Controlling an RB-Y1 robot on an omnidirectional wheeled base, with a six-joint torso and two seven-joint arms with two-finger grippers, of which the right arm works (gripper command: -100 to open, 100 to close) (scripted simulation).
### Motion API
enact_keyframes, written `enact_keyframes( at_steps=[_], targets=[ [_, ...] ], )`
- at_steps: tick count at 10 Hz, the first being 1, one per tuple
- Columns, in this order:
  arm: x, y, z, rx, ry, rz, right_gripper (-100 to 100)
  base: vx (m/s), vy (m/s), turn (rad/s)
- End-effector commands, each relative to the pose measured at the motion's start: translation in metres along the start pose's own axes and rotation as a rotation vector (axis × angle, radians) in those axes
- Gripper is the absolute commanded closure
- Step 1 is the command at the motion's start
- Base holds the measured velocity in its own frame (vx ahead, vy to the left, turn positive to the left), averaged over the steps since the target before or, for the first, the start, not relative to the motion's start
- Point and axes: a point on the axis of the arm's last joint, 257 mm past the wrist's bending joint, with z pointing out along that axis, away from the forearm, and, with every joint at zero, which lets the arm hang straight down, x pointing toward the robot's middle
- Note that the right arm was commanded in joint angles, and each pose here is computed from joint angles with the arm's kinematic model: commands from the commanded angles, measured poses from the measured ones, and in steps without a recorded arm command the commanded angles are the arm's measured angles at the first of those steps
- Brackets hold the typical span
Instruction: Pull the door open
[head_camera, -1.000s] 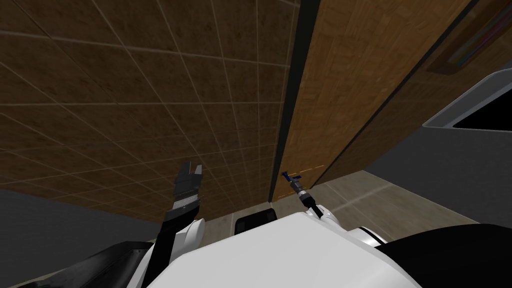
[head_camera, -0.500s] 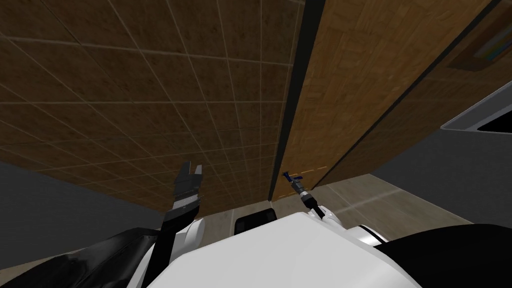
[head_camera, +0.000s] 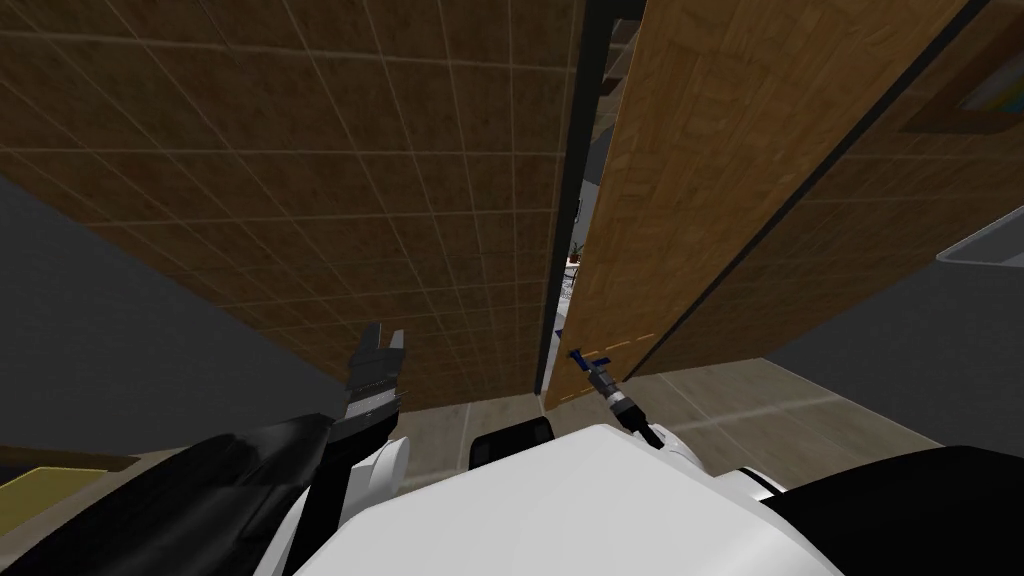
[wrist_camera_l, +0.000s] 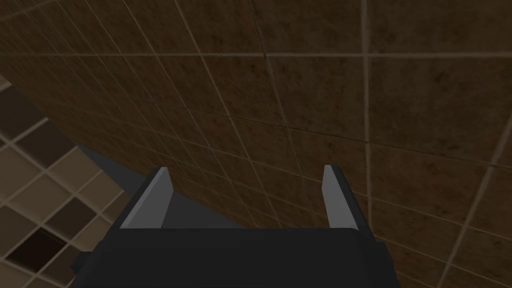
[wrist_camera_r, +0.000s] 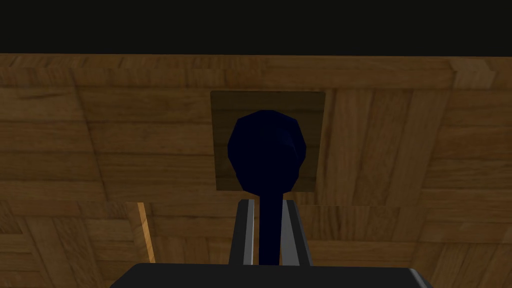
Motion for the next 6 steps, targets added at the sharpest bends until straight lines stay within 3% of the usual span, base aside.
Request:
enact_keyframes(
  at_steps=[1, 3, 5, 6],
  targets=[
    [-0.004, 0.002, -0.0111, -0.003, 0.009, -0.001, 100, -0.159, -0.076, 0.173],
    [-0.005, 0.002, -0.0213, -0.002, 0.019, -0.001, 100, -0.175, -0.065, 0.159],
    [-0.006, 0.003, -0.0265, -0.002, 0.024, -0.001, 100, -0.085, -0.016, 0.039],
    [-0.004, 0.000, -0.0244, 0.005, 0.023, 0.002, 100, -0.039, -0.005, 0.014]
  ],
)
